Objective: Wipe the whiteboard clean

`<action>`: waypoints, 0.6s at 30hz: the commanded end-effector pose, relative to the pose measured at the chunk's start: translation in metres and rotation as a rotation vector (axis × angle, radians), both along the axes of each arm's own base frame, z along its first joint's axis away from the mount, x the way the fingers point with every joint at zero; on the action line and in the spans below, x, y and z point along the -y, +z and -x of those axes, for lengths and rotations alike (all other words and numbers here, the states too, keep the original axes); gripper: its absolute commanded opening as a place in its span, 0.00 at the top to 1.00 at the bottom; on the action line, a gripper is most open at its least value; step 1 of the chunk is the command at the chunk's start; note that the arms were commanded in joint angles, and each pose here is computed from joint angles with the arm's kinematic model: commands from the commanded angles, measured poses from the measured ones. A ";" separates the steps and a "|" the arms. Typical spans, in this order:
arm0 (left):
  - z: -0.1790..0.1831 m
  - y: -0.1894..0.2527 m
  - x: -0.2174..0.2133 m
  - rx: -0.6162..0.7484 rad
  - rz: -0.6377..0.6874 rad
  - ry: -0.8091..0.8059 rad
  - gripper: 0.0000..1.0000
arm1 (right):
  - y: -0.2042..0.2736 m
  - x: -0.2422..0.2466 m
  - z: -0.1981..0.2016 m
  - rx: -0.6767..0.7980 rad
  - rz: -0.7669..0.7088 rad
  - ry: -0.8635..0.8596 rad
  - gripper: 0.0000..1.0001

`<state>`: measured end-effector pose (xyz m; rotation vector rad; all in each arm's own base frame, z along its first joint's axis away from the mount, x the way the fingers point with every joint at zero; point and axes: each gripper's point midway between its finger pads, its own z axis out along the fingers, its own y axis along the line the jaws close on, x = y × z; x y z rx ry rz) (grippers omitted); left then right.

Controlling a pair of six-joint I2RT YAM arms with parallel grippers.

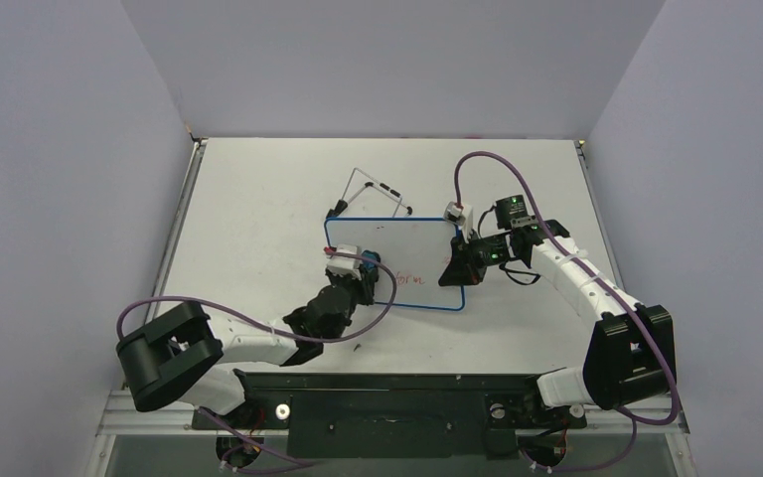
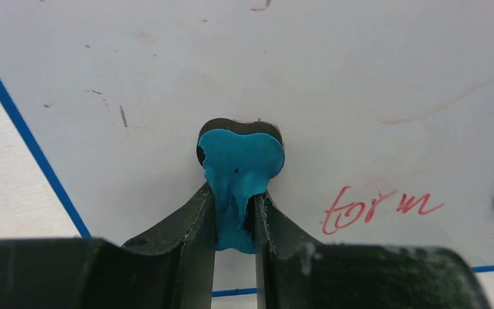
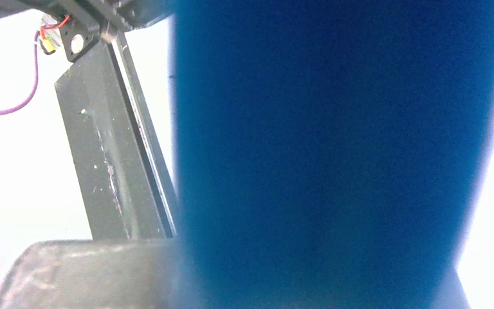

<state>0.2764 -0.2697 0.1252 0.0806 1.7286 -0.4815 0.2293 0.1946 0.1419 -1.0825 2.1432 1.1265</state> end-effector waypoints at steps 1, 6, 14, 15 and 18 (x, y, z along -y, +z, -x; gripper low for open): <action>0.021 0.011 0.031 0.043 -0.015 -0.072 1.00 | 0.000 0.001 0.011 -0.009 0.013 0.025 1.00; 0.029 0.020 0.045 0.062 -0.014 -0.107 1.00 | 0.000 0.002 0.010 -0.007 0.017 0.022 1.00; -0.003 0.034 0.020 0.073 0.009 -0.069 1.00 | 0.000 0.002 0.011 -0.002 0.018 0.025 1.00; -0.008 0.037 0.016 0.076 0.016 -0.064 1.00 | 0.000 0.002 0.010 0.000 0.017 0.023 1.00; -0.010 0.038 0.012 0.074 0.019 -0.059 1.00 | 0.001 0.003 0.010 0.004 0.017 0.022 1.00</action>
